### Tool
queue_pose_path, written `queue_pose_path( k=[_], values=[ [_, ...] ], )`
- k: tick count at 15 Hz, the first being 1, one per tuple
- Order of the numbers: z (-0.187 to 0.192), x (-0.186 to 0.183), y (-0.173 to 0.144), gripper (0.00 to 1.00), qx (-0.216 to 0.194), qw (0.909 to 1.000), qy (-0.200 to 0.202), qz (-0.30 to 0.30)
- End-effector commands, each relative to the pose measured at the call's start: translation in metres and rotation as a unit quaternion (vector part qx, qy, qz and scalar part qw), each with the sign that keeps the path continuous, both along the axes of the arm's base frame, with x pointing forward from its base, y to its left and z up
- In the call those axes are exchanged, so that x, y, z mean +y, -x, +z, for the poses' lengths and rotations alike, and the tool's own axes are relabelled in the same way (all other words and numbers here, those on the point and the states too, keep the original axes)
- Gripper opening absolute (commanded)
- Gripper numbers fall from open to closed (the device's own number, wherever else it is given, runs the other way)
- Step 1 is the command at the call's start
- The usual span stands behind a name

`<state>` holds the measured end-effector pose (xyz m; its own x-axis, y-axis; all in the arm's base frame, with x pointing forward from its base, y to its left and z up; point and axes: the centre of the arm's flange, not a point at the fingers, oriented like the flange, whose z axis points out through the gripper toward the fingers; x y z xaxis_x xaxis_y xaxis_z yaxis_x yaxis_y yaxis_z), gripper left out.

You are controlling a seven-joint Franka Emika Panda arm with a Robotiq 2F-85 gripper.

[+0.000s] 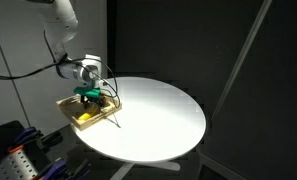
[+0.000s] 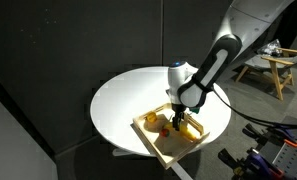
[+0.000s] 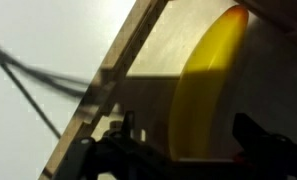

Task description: Remove the banana from the crate and put it on the table

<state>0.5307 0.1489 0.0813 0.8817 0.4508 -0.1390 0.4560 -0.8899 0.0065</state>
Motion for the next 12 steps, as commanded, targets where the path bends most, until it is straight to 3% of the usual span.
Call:
queue_pose_path(
  k=[1,2,3,4,11,12],
  values=[
    [-0.002,0.002,-0.006,1.0,-0.001,0.9999,0.014,0.006],
    [-0.002,0.002,-0.006,1.0,0.0,0.9999,0.016,0.006],
    [-0.003,0.002,-0.006,0.75,0.0,0.9998,0.016,0.006],
    [-0.003,0.002,-0.006,0.75,0.001,0.9998,0.017,0.007],
    [0.007,0.006,0.0,0.16,0.015,0.9995,0.025,0.007],
    [0.01,0.007,0.001,0.16,0.019,0.9994,0.027,0.009]
  ],
)
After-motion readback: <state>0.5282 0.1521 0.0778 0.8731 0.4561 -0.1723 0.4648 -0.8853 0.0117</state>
